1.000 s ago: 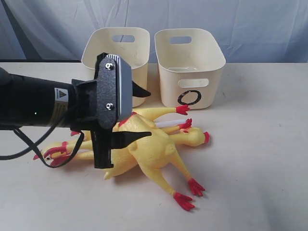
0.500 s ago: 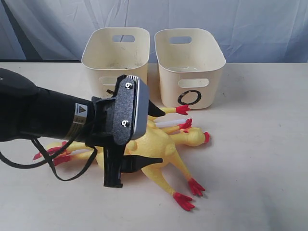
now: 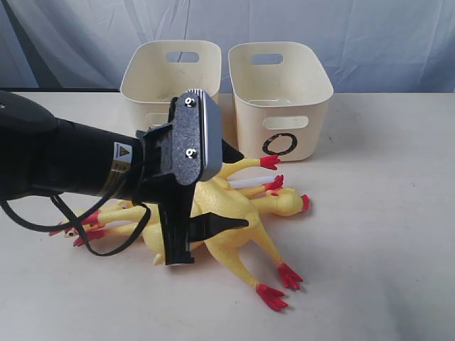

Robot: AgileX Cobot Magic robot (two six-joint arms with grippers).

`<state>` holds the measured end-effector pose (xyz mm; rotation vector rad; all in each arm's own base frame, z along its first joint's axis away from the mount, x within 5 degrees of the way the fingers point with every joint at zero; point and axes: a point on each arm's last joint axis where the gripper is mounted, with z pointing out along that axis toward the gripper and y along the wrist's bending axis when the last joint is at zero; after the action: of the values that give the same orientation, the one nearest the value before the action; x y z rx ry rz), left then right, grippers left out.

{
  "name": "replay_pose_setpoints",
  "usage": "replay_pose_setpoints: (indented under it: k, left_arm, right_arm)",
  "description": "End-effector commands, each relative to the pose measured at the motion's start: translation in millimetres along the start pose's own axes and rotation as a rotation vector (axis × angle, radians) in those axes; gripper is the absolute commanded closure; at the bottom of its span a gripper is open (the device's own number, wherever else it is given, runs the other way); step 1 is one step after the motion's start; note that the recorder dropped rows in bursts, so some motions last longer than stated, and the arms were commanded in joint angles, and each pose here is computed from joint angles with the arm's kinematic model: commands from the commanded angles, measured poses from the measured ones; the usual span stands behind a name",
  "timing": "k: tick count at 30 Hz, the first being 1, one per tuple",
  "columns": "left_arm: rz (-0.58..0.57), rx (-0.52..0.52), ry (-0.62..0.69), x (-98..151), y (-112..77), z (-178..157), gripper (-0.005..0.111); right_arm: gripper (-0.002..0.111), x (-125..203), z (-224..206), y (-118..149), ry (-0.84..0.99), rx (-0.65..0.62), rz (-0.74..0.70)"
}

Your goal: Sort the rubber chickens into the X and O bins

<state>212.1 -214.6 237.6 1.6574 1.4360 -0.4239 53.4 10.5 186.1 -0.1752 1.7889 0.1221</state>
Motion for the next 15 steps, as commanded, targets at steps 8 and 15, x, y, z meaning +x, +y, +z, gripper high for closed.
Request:
replay_pose_setpoints:
  k: [8,15]
  left_arm:
    - [-0.110,-0.004,-0.005,-2.1,0.4,0.4,0.032]
    - [-0.108,-0.019,-0.011,-4.8,1.3,-3.4,0.032]
  right_arm:
    - [0.108,0.5,0.0,0.9,-0.008,-0.016,-0.004]
    - [0.108,0.5,0.0,0.9,-0.008,-0.016,-0.004]
